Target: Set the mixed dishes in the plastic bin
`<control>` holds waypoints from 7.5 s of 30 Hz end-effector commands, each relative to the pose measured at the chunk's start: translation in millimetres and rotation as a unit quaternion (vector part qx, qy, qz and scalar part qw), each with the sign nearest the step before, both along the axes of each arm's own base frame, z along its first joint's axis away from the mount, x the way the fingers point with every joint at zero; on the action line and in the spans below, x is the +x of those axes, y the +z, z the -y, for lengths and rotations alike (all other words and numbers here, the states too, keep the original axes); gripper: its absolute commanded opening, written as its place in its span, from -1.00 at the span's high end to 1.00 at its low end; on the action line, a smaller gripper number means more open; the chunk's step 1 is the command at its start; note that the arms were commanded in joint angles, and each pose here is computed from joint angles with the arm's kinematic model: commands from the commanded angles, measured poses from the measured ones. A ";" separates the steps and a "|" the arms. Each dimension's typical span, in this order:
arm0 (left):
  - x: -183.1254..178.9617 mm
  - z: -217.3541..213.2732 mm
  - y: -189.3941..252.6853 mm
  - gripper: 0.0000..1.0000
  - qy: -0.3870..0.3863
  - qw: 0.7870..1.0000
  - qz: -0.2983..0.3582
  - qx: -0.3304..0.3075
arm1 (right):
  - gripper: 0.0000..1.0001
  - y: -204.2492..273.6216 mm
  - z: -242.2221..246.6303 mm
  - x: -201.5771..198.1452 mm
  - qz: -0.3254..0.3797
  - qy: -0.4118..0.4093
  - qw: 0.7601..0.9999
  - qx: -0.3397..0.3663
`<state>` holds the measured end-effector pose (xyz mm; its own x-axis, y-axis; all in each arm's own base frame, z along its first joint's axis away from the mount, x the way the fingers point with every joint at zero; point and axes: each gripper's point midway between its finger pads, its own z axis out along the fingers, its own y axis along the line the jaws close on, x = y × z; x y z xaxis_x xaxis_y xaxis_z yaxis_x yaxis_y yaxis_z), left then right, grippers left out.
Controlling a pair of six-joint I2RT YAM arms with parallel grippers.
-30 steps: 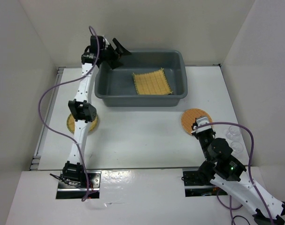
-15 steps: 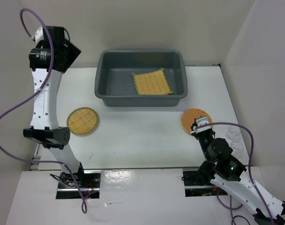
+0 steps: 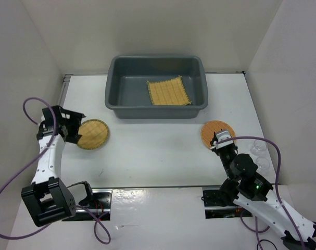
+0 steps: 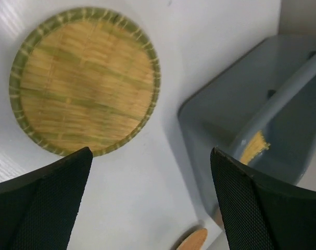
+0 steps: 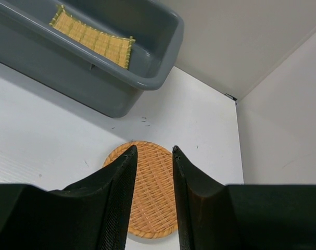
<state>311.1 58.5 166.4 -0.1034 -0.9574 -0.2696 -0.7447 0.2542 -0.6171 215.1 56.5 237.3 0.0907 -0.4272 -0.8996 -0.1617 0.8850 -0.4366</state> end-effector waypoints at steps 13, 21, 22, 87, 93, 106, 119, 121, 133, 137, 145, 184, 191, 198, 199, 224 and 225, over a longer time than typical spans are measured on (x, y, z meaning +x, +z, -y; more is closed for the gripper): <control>-51.1 26.3 -72.3 -1.00 0.084 0.989 0.098 -0.065 | 0.11 4.8 -4.1 0.1 0.010 0.007 1.000 0.012; -76.1 31.8 -89.4 -1.00 0.139 0.975 0.142 -0.102 | 0.06 4.9 -5.7 -0.1 0.010 0.011 1.000 0.012; -78.4 32.6 -92.8 -1.00 0.140 0.976 0.134 -0.104 | 0.06 4.9 -5.7 -0.1 0.010 0.011 1.000 0.012; 53.9 36.0 -132.8 -0.24 0.159 0.981 0.053 -0.097 | -0.06 -6.0 -12.7 0.5 -0.005 0.025 1.000 -0.005; 64.0 34.9 -136.7 -0.26 0.155 0.979 0.091 -0.099 | -0.06 -9.3 -14.3 1.9 -0.011 0.025 1.000 -0.012; 80.8 26.9 -162.2 -0.13 0.168 0.974 0.114 -0.101 | -0.06 -14.2 -16.6 4.0 -0.021 0.025 0.999 -0.022; 63.0 7.4 -146.0 0.83 0.233 0.960 0.121 -0.093 | -0.09 -14.2 -16.6 4.0 -0.021 0.025 0.999 -0.022; 56.5 -2.4 -126.9 0.90 0.245 0.958 0.131 -0.075 | -0.09 -14.2 -16.6 4.0 -0.021 0.025 0.999 -0.022; 51.1 -41.5 37.0 1.00 0.231 0.951 0.202 0.043 | -0.09 -9.3 -15.9 1.7 -0.011 0.030 0.999 -0.012; 59.1 -32.2 97.2 1.00 0.187 0.940 0.284 0.026 | -0.09 -7.7 -15.1 1.0 -0.008 0.030 0.999 -0.009; 157.1 61.6 180.2 1.00 -0.100 0.941 0.322 0.015 | -0.09 -4.2 -13.4 -0.6 -0.002 0.030 1.000 -0.002; 284.8 361.2 -48.4 1.00 -0.500 0.833 0.114 -0.207 | -0.09 -4.5 -13.0 -0.5 0.003 0.030 1.000 -0.003; 292.8 351.0 -43.1 0.33 -0.498 0.833 0.131 -0.204 | -0.06 -7.7 -14.6 0.9 -0.004 0.030 1.000 -0.009; 300.5 325.7 14.0 -0.97 -0.477 0.851 0.166 -0.143 | -0.06 -13.2 -17.6 1.9 -0.014 0.034 0.999 -0.020; 300.1 316.8 30.3 -0.97 -0.471 0.855 0.173 -0.130 | -0.06 -13.2 -17.6 1.9 -0.014 0.034 0.999 -0.020; 47.5 478.2 120.4 -0.69 -0.658 0.700 0.138 0.241 | 1.00 18.5 23.0 -16.3 -0.091 -0.022 0.996 -0.010; 57.3 463.8 124.5 -0.63 -0.619 0.714 0.130 0.300 | 1.00 28.8 25.2 -18.7 -0.088 -0.022 0.996 -0.007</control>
